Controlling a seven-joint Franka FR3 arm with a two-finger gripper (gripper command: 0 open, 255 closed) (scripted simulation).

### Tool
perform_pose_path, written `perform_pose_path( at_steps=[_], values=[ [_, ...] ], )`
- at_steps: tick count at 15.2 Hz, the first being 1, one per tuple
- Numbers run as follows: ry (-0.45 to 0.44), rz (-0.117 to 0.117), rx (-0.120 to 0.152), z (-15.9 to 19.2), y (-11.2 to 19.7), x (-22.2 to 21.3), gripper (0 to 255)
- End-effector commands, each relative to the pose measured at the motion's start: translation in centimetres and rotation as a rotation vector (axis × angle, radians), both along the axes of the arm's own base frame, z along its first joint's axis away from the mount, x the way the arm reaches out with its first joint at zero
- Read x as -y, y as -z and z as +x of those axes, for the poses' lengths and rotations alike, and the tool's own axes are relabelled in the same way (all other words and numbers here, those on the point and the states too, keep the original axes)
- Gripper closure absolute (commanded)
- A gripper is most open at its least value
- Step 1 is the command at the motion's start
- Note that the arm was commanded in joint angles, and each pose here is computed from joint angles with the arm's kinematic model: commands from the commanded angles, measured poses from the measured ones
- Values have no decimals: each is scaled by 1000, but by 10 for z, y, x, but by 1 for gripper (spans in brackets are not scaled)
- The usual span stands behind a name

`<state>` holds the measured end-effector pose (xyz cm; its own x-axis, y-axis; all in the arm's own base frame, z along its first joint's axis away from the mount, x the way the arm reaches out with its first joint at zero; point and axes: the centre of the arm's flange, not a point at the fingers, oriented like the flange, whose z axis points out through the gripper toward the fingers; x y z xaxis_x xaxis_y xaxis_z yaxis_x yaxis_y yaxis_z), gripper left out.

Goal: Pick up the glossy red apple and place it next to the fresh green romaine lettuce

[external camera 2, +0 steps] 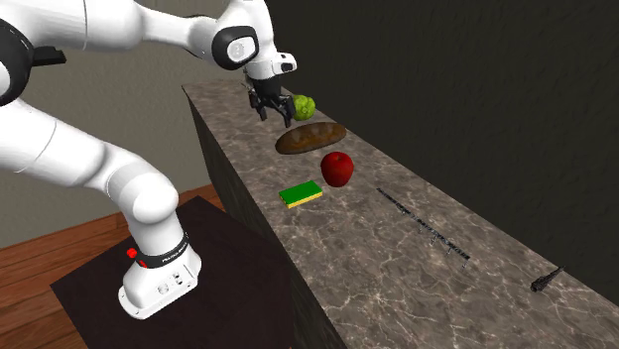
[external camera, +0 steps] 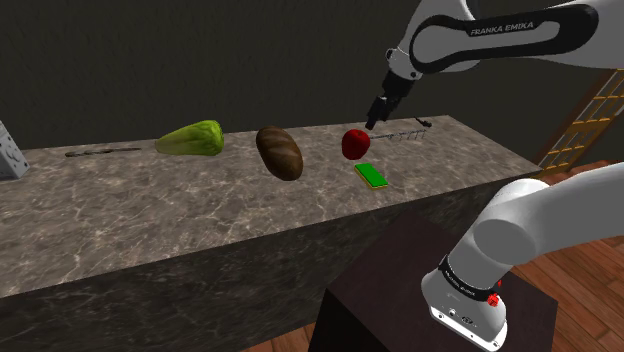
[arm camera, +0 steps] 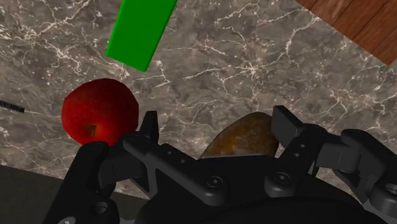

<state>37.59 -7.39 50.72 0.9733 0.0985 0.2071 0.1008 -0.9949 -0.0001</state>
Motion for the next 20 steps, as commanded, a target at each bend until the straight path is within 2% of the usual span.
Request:
perform_pose_path(
  at_steps=[1,14,20],
  values=[
    [15,-6,30,10,14,19,0],
    [108,-35,203,79,96,133,0],
    [111,-36,209,92,123,138,0]
  ],
)
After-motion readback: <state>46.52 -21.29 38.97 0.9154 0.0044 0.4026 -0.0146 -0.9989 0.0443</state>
